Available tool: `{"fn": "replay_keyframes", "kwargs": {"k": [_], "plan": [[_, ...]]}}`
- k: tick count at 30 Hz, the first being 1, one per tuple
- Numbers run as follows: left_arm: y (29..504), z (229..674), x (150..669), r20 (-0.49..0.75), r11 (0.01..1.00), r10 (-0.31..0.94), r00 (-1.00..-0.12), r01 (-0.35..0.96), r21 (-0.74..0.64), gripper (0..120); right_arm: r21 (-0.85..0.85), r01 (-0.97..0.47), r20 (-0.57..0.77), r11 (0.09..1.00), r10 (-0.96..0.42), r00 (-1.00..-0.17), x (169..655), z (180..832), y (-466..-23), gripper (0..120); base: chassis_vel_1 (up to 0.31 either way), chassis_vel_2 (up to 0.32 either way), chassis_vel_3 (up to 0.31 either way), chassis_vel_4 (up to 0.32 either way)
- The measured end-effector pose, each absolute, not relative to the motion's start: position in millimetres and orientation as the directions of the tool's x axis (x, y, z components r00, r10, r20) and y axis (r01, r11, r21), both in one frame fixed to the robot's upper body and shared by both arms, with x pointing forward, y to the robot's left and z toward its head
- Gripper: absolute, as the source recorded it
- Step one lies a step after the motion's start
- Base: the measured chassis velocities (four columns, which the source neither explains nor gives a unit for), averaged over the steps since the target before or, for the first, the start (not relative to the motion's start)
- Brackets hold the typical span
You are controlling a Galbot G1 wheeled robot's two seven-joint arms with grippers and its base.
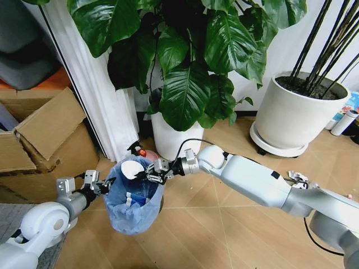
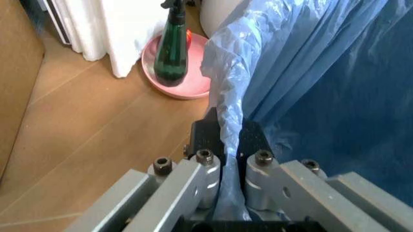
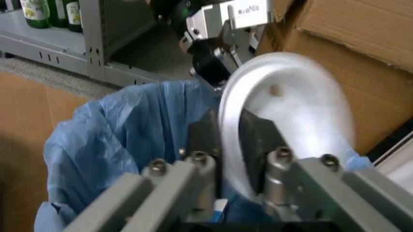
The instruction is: Pick up the trash bin and place the garbage on the floor into it.
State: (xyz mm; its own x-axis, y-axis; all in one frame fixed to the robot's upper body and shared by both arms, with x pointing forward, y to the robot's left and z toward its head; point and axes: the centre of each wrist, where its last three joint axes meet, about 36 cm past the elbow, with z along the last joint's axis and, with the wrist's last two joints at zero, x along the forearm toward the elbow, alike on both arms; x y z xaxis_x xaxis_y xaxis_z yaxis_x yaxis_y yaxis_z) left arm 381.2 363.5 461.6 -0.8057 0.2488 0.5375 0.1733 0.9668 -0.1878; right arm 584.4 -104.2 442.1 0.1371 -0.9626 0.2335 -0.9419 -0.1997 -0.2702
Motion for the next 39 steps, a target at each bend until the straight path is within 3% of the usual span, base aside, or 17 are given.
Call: {"fn": "replay_keyframes", "kwargs": {"k": [8, 19, 22, 24, 25, 28, 29, 32, 39], "plan": [[362, 464, 381, 0.538, 0.964, 0.257, -0.803, 0.169, -0.208, 0, -0.263, -0.948, 0.232, -0.177, -0.966, 0.116, 588, 440, -108, 41, 0.0, 0.0, 0.0, 0.0], [358, 461, 378, 0.55, 0.962, 0.262, -0.793, 0.169, -0.214, 0, -0.259, -0.964, 0.158, -0.064, -0.987, 0.023, 597, 434, -107, 86, 0.0, 0.0, 0.0, 0.0], [358, 461, 378, 0.551, 0.962, 0.261, -0.793, 0.168, -0.214, 0, -0.257, -0.966, 0.137, -0.018, -0.99, -0.018, 598, 433, -111, 92, 0.0, 0.0, 0.0, 0.0], [360, 462, 377, 0.549, 0.963, 0.256, -0.796, 0.162, -0.215, 0, -0.222, -0.967, 0.081, 0.122, -0.986, -0.143, 594, 424, -122, 98, 0.0, 0.0, 0.0, 0.0], [360, 462, 377, 0.549, 0.963, 0.256, -0.796, 0.162, -0.215, 0, -0.222, -0.967, 0.081, 0.122, -0.986, -0.143, 594, 424, -122, 98, 0.0, 0.0, 0.0, 0.0], [362, 462, 375, 0.547, 0.964, 0.248, -0.8, 0.149, -0.22, 0, -0.139, -0.906, 0.052, 0.4, -0.91, -0.41, 570, 394, -148, 100, 0.0, 0.0, 0.0, 0.0], [362, 462, 375, 0.547, 0.964, 0.248, -0.8, 0.149, -0.22, 0, -0.139, -0.906, 0.052, 0.4, -0.91, -0.41, 570, 394, -148, 100, 0.0, 0.0, 0.0, 0.0], [366, 462, 372, 0.541, 0.965, 0.236, -0.807, 0.129, -0.228, 0, -0.074, -0.765, 0.065, 0.64, -0.762, -0.644, 537, 353, -186, 100, 0.0, 0.0, 0.0, 0.0], [371, 460, 367, 0.534, 0.968, 0.216, -0.817, 0.108, -0.227, 0, 0.002, -0.618, 0.126, 0.786, -0.614, -0.78, 487, 309, -240, 100, 0.0, 0.0, 0.0, 0.0]]}}
